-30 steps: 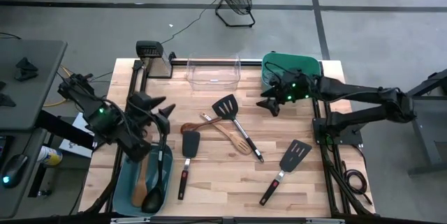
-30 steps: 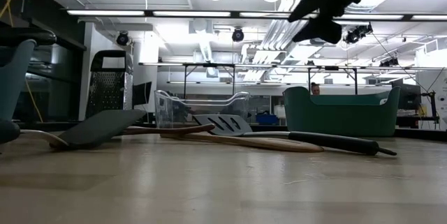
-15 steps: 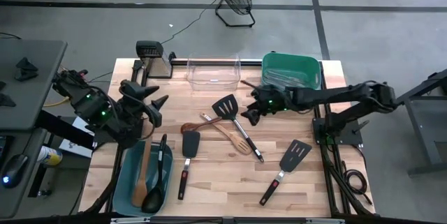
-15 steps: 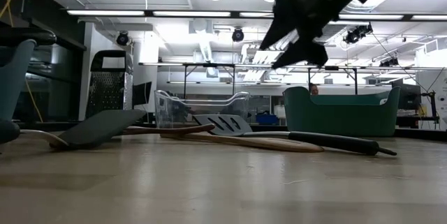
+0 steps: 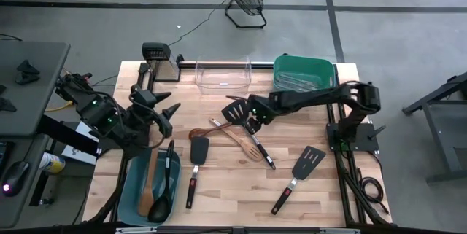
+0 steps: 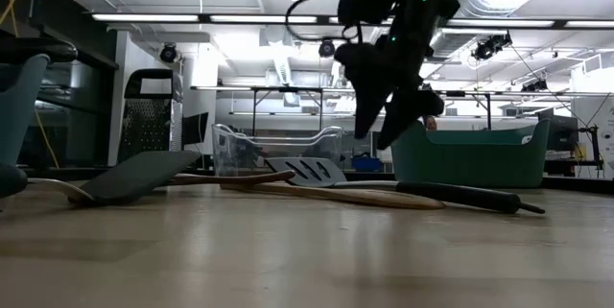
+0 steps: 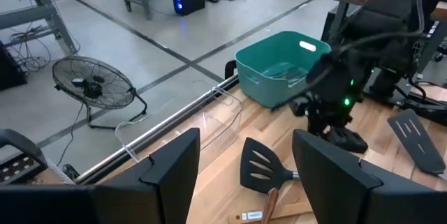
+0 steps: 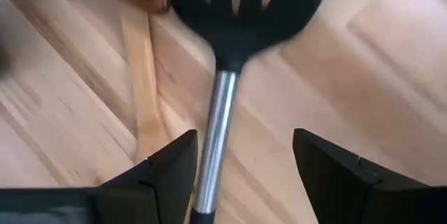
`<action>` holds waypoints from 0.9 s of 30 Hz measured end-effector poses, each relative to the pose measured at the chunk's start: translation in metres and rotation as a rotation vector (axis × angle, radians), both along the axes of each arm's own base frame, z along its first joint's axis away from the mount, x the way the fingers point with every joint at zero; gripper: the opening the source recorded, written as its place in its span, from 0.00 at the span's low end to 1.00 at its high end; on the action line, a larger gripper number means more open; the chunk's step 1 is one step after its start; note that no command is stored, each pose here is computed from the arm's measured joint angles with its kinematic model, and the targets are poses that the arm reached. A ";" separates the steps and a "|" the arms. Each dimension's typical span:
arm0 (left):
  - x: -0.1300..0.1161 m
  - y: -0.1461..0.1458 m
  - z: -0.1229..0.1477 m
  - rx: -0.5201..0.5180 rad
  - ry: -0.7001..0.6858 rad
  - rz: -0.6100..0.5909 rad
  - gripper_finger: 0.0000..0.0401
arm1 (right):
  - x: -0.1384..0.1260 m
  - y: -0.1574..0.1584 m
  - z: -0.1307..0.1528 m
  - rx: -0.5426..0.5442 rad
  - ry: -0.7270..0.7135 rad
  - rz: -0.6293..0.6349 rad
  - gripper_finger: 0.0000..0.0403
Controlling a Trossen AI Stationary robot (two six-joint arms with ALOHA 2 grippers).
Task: Pick & Place Kitchen Items
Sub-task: Put the top spatula into the blue bin
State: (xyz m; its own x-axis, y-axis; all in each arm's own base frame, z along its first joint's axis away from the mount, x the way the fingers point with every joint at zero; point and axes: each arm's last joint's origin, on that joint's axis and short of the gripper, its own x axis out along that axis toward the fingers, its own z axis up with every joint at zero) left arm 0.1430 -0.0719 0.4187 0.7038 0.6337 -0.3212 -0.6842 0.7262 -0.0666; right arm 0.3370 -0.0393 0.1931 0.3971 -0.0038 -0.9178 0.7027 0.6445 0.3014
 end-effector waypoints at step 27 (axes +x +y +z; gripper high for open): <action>0.000 0.000 -0.001 -0.014 0.032 -0.026 0.56 | 0.015 0.028 -0.044 -0.033 0.121 0.051 0.63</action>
